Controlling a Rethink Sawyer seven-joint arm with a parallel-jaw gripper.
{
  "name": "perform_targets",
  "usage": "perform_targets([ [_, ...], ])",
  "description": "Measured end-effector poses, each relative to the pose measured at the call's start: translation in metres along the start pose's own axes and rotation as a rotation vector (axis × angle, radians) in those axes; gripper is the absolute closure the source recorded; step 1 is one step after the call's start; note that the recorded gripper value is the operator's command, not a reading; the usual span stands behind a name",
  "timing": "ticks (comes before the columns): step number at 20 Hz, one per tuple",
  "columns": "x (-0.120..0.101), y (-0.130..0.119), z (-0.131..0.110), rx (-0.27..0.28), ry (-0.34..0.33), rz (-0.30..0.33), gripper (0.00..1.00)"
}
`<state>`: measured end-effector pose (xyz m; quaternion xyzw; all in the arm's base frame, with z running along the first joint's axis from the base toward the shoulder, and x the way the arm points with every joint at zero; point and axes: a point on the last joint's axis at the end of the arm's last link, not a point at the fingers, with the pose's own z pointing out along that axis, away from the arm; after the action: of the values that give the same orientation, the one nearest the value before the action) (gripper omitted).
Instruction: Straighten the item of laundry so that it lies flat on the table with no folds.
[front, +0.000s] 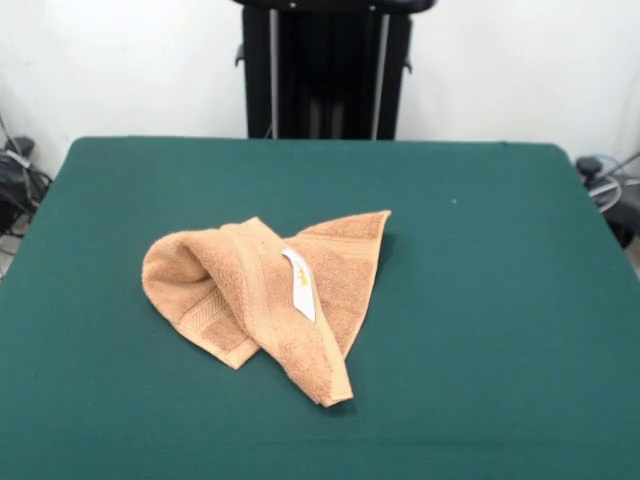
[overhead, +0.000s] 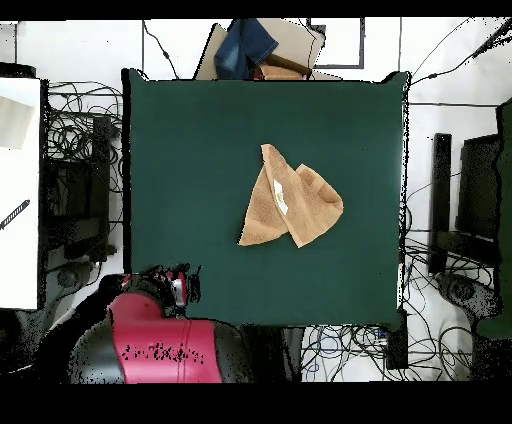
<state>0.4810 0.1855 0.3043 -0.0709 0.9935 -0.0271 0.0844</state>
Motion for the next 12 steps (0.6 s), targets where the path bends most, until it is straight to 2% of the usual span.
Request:
perform_targets([
  [3,-0.011,0.001,0.016,0.009,0.007,0.044,0.0],
  [7,-0.019,0.002,0.053,0.021,0.026,0.094,0.0],
  [12,-0.018,0.003,0.098,0.034,0.058,0.107,0.0],
])
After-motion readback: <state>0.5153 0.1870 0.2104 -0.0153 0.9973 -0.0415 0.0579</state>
